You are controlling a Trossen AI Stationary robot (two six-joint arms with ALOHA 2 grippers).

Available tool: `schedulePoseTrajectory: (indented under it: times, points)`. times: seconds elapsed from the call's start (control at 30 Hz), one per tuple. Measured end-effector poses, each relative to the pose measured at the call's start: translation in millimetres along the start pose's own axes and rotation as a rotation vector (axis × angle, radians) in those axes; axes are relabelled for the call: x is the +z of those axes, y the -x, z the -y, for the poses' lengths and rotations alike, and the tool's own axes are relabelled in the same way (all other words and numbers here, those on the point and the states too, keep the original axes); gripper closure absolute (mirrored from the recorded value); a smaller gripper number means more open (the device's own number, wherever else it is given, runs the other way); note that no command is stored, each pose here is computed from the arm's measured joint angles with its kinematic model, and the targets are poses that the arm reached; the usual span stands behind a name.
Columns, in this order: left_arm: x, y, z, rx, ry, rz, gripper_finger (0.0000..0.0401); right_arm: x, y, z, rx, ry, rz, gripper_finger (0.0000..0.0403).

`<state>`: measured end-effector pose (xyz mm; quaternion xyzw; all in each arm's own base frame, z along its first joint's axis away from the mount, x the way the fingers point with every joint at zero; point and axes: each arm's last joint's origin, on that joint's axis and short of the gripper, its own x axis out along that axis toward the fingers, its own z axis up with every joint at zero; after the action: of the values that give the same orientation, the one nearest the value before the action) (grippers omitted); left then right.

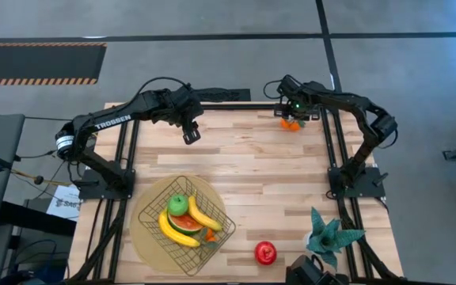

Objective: Build produce basket
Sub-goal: Put the oranges into the gold wire basket

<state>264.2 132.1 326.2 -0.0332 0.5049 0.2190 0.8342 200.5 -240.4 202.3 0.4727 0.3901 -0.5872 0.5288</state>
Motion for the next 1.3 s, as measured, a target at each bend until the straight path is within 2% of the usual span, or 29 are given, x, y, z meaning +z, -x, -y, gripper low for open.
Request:
schedulePoseTrajectory:
  times: [0.43,0.67,0.93,1.3]
  points:
    - [0,-1,1,-0.036,-0.023,0.002,0.0257,-2,0,-2,0.058,-0.028,-0.066,0.0164]
    - [1,-2,1,-0.036,-0.023,0.004,0.0257,-13,-18,-8,0.160,-0.033,-0.051,0.0164]
    - [1,-2,1,-0.036,-0.022,0.003,0.0257,-14,-29,11,0.064,-0.069,-0.079,0.0164]
    - [1,-2,1,-0.043,-0.018,0.005,0.0257,-5,-30,11,0.105,-0.090,-0.036,0.0165]
